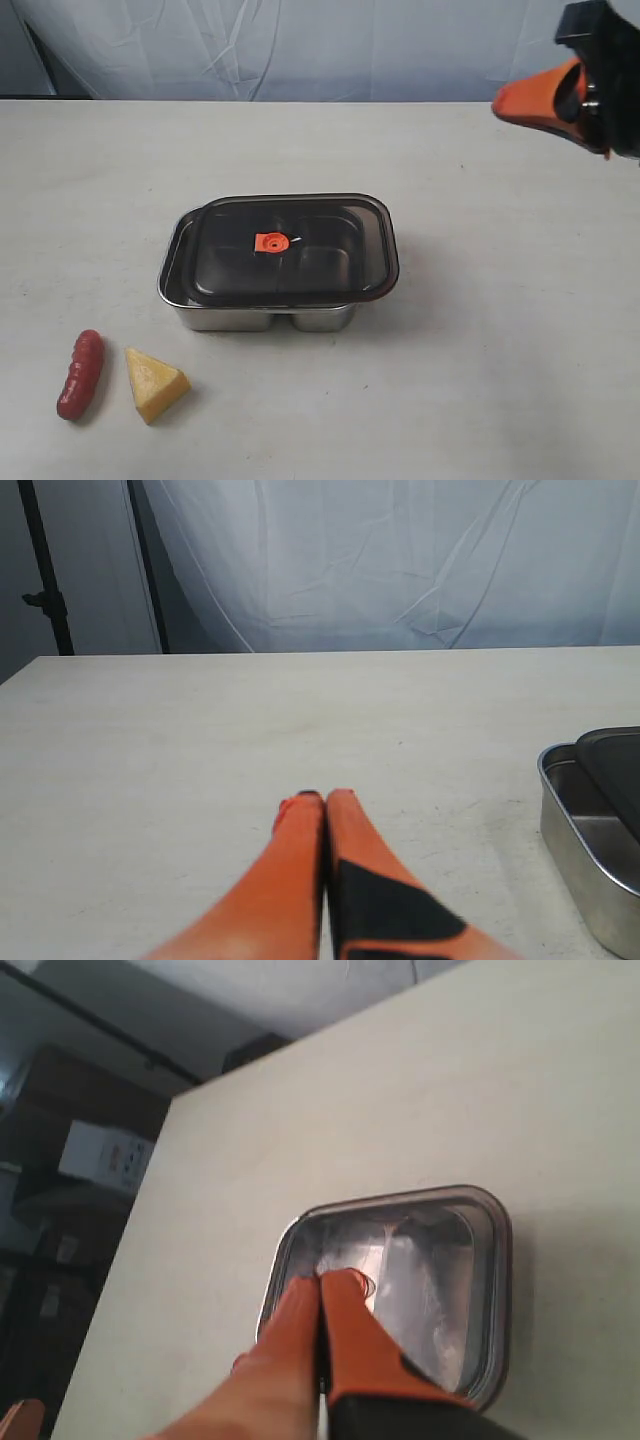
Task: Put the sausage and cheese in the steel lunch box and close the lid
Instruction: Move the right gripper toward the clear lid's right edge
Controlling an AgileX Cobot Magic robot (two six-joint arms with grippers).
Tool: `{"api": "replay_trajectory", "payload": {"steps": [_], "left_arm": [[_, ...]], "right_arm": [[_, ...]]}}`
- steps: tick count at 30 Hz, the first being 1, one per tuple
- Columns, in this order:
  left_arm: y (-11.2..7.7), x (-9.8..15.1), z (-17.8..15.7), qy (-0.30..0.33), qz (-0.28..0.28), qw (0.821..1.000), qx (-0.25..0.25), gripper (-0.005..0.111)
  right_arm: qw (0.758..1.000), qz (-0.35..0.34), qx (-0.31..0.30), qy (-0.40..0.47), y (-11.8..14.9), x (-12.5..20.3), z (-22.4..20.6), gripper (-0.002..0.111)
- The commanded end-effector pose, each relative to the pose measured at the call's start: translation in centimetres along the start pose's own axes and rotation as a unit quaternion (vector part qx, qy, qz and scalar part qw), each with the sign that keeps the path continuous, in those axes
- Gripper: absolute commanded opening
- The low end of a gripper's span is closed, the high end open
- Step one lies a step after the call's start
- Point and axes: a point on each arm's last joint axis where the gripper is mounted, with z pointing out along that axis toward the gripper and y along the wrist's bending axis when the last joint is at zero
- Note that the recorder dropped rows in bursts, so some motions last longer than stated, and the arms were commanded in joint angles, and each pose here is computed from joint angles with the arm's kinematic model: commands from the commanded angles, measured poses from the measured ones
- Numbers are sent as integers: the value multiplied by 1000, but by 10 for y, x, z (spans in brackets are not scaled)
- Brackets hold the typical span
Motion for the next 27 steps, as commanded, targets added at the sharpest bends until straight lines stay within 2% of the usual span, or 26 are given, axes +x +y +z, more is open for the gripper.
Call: {"api": "replay_trajectory", "payload": {"steps": [1, 5, 7, 12, 14, 20, 27], "left_arm": [[0, 1, 0, -1, -3, 1000, 4, 0], [0, 1, 0, -1, -3, 1000, 4, 0], [0, 1, 0, -1, -3, 1000, 4, 0], [0, 1, 0, -1, -3, 1000, 4, 0], [0, 1, 0, -1, -3, 1000, 4, 0], [0, 1, 0, -1, -3, 1000, 4, 0], [0, 1, 0, -1, -3, 1000, 4, 0]], "right_arm": [[998, 4, -24, 59, -24, -17, 42, -1], [993, 19, -43, 104, -47, -17, 71, 2], [991, 13, -50, 122, -57, -15, 83, 12], [985, -10, -72, 157, -72, -9, 100, 45], [984, -6, -70, 163, -77, -7, 104, 51], [983, 19, -48, 178, -98, 1, 119, 52], [974, 49, -52, 217, -121, 17, 136, 52]]}}
